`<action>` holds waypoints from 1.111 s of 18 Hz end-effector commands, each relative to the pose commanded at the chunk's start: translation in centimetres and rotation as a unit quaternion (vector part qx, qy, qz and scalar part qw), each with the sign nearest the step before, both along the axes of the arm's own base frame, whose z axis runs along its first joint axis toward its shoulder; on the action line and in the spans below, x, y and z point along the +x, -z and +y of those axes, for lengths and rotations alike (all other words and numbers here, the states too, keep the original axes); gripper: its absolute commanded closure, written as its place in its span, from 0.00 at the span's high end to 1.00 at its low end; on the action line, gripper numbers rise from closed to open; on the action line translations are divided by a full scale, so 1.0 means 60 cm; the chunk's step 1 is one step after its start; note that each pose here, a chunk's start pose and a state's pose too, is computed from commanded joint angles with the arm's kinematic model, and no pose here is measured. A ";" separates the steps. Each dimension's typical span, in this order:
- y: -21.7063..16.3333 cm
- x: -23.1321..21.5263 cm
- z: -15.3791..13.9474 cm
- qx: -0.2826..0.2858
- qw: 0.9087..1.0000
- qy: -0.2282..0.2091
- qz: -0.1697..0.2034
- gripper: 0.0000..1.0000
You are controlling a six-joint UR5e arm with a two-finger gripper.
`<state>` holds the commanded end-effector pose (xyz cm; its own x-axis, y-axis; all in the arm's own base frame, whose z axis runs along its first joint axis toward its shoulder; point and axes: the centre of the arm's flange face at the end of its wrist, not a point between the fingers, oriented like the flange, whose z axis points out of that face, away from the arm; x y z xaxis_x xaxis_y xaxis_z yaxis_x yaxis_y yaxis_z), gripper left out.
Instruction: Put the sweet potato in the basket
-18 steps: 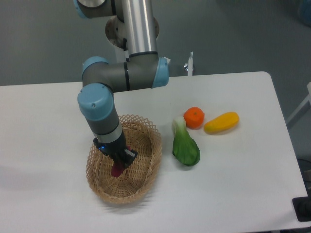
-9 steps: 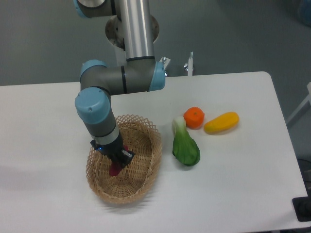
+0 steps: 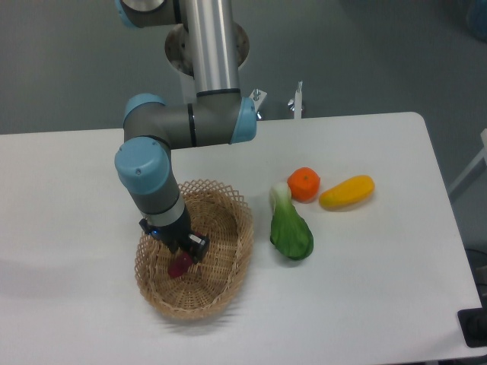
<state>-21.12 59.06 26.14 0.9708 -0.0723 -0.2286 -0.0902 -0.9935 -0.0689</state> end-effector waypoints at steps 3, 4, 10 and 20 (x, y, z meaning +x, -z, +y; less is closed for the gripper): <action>-0.053 -0.036 -0.004 0.021 0.999 -0.020 0.024 1.00; -0.065 -0.048 -0.004 0.030 0.999 -0.036 0.027 1.00; -0.184 -0.205 -0.047 0.086 0.988 -0.109 0.065 1.00; -0.285 -0.407 -0.206 -0.007 0.998 0.039 0.048 1.00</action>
